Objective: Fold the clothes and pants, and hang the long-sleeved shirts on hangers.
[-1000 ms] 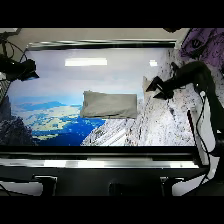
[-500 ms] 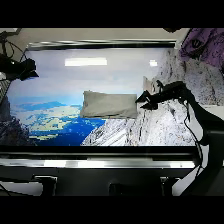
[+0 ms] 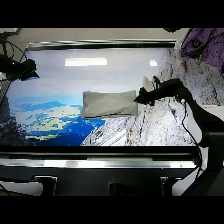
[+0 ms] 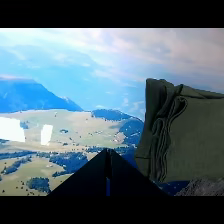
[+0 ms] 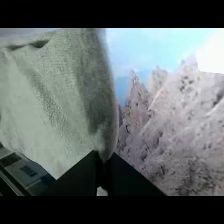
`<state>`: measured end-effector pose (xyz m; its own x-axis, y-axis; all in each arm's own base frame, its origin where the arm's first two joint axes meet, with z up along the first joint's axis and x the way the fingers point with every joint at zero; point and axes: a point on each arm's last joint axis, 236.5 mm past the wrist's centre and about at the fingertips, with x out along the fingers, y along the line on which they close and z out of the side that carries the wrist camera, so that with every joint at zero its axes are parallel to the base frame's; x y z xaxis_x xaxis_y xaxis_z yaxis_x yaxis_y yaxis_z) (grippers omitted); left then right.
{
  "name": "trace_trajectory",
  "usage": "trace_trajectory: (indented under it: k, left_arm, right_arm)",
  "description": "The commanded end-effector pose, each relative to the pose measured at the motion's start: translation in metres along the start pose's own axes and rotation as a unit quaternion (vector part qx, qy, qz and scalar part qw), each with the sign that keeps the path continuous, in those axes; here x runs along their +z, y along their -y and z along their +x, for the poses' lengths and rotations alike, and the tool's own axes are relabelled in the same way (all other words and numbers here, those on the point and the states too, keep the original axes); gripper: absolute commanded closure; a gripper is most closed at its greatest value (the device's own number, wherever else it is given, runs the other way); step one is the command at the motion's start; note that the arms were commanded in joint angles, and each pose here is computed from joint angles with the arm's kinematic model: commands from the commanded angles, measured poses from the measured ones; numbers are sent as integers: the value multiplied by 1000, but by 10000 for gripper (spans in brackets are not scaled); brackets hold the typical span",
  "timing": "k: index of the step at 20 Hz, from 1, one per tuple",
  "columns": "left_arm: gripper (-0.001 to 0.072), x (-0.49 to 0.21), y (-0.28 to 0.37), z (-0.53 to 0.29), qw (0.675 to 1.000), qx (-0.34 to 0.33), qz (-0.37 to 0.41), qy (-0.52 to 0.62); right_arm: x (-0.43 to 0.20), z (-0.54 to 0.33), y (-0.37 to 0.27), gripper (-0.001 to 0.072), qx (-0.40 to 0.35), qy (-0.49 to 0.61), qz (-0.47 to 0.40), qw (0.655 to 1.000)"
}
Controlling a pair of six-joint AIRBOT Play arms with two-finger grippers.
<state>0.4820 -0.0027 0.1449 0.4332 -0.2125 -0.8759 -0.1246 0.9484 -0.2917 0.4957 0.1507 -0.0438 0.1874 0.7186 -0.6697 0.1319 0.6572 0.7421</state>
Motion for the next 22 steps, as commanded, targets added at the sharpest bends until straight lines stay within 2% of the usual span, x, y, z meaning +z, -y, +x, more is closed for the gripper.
trace_trajectory:
  k: [1, 6, 11, 16, 22]
  left_arm:
    - [690, 0, 0, 1, 1000, 0, 0, -1]
    - [690, -1, 0, 0, 1000, 0, 0, -1]
    - [689, -1, 0, 0, 1000, 0, 0, -1]
    - [690, -1, 0, 0, 1000, 0, 0, -2]
    - [690, -3, 0, 0, 1000, 1, 0, -7]
  right_arm:
    - [38, -58, -12, 680, -16, 71, 5, 997]
    - [84, -164, 9, 680, -55, 173, 26, 983]
    - [107, -265, 59, 680, -84, 267, 93, 956]
    - [97, -350, 116, 681, -122, 339, 172, 917]
    - [66, -426, 142, 681, -157, 404, 243, 867]
